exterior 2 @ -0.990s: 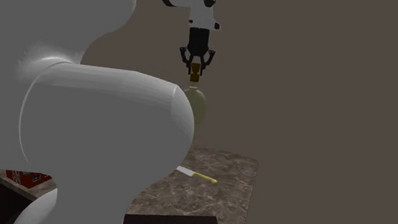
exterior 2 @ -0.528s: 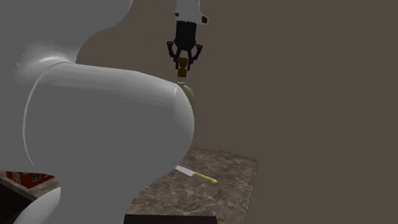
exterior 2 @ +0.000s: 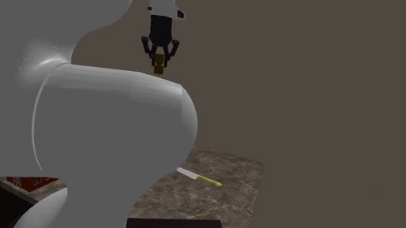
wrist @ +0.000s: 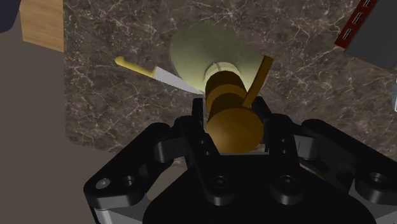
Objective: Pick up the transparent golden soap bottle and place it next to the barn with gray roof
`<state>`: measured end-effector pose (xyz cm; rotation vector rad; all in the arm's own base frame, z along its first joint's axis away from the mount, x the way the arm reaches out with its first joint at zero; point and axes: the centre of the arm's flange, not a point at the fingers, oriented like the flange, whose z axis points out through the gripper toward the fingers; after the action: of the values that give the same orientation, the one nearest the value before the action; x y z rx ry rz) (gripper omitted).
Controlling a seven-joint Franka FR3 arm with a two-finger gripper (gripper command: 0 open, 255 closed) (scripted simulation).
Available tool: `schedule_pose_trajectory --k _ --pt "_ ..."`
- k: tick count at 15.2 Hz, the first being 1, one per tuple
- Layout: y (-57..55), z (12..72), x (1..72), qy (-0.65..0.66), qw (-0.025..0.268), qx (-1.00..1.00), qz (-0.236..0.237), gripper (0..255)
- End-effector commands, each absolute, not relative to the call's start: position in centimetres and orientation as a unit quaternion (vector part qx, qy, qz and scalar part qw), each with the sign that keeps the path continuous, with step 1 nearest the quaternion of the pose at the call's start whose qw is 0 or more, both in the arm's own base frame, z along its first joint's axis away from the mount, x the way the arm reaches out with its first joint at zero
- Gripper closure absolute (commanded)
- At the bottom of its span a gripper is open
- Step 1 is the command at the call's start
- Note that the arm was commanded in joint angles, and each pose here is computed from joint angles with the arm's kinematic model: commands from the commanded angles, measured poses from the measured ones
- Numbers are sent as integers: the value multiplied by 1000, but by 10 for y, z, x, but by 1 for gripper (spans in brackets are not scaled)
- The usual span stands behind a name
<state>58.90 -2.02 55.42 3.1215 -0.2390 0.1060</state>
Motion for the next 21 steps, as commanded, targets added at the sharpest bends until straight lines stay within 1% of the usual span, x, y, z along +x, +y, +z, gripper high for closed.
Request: schedule_pose_trajectory --k 1,21 --pt "6 551 588 -77 5 996 34 255" --pt "275 552 577 -77 5 996 34 255"
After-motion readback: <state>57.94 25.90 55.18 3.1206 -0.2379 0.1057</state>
